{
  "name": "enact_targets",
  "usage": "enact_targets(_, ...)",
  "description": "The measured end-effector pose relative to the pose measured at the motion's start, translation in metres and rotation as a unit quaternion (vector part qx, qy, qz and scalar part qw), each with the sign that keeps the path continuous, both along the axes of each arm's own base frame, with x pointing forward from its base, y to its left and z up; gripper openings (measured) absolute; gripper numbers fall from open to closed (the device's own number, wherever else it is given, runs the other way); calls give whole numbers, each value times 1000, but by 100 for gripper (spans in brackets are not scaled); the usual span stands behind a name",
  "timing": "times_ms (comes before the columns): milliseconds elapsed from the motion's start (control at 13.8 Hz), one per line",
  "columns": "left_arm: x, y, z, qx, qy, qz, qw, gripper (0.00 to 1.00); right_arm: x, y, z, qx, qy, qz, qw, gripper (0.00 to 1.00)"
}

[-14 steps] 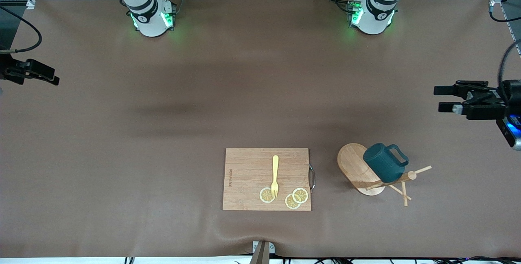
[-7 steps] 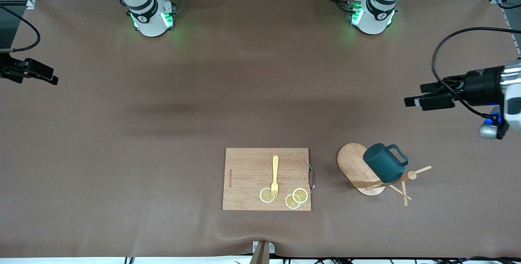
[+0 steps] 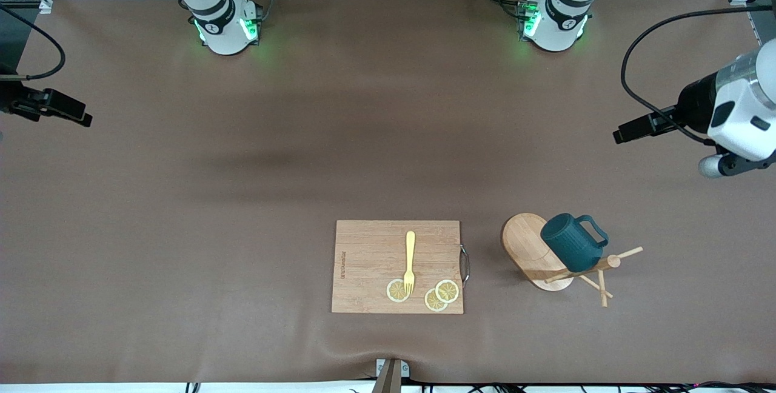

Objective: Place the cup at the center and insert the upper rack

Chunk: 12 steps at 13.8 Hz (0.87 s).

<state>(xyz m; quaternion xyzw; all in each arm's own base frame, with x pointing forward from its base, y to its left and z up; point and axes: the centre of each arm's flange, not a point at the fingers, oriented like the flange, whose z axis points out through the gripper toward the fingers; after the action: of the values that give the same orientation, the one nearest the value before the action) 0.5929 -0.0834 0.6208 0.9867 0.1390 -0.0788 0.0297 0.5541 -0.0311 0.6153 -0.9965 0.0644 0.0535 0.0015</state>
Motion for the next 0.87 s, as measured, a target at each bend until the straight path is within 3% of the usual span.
enact_targets(364, -22, 5, -1, 27, -43, -32, 998, 100, 0, 2, 0, 0, 3, 0, 1000, 100)
enact_targets(873, -51, 33, 21, 29, -79, -88, 993, 100, 0, 2, 0, 1, 1, -1, 1000, 100)
